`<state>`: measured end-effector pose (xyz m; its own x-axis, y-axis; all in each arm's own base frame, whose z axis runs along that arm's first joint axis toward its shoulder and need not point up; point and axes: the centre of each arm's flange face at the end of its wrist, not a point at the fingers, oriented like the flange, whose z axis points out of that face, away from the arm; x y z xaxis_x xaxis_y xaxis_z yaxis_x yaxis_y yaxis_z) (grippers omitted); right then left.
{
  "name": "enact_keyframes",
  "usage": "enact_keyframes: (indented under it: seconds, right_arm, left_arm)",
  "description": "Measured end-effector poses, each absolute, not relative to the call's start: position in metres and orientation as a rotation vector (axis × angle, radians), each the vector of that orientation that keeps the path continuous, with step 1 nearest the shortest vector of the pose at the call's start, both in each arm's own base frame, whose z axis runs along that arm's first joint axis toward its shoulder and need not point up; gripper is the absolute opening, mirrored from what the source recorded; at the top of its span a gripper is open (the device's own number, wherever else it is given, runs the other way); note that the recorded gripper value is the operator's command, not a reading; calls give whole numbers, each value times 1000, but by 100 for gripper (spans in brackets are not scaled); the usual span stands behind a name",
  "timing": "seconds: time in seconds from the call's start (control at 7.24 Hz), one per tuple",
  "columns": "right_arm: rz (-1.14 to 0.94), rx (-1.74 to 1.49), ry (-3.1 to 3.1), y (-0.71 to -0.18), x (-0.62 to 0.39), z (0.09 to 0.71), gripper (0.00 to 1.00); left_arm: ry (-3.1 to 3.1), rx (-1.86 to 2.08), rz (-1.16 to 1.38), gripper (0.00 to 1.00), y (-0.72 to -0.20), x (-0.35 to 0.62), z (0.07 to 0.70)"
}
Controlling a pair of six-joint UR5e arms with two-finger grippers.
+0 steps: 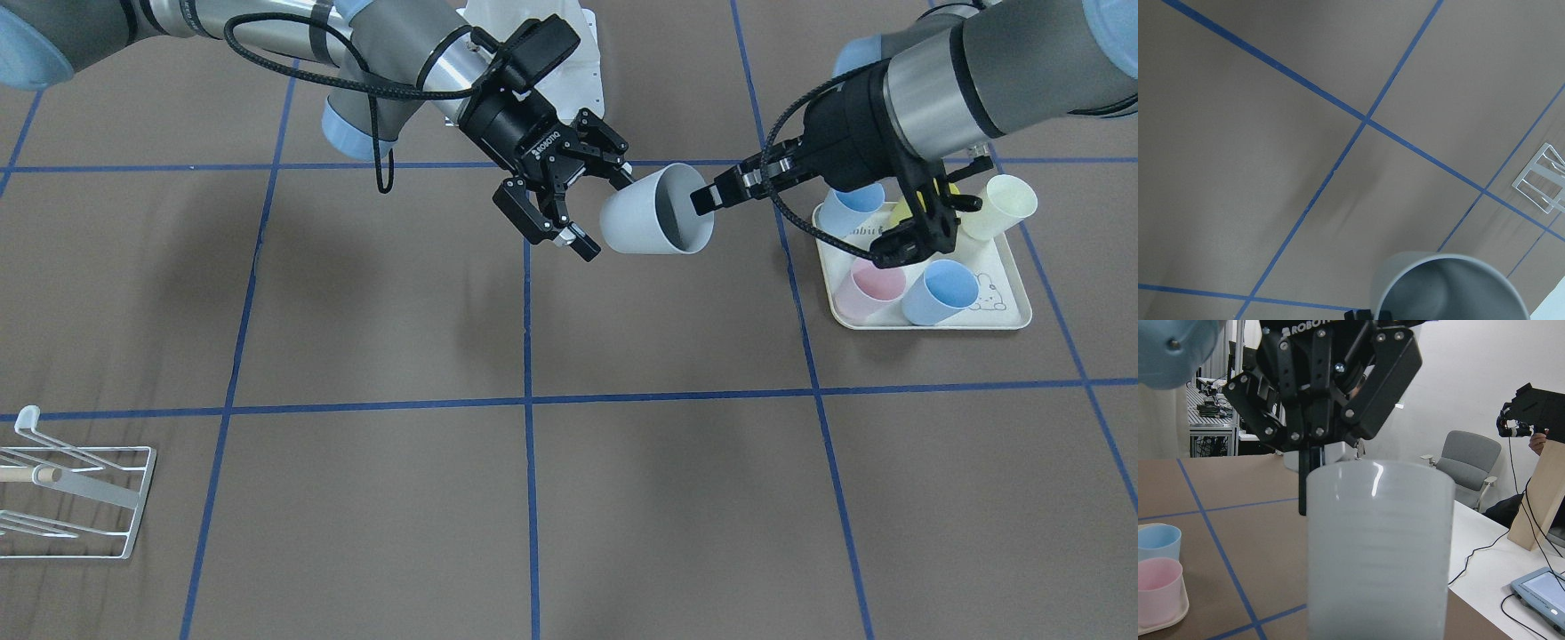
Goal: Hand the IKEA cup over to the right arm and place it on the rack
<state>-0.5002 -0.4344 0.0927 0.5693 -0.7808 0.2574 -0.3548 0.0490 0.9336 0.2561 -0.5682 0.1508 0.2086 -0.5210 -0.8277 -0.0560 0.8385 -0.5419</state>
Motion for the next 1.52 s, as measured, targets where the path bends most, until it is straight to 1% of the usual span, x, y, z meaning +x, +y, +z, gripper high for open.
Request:
enact_keyframes:
  seconds: [0.28,0.55,1.11,1.24,1.52]
  right_arm:
    - [-459,1580,-958,-435,-499,92,94]
    - [-463,1585,-952,-435,-499,92,86]
    - [-449,1589,-944,-434,-499,91,85]
    - [-447,1590,-944,-434,-499,90,82]
    - [-445,1589,-945,-433,-500,90,82]
  left_arm:
    - [1334,-525,-333,0,-565,262,150]
    - [1334,-526,-329,0,-563,264,150]
    - [1337,-525,-320,0,-560,266,147]
    - [1337,-525,-317,0,-558,266,146]
    - [1338,-525,-315,0,-558,266,146]
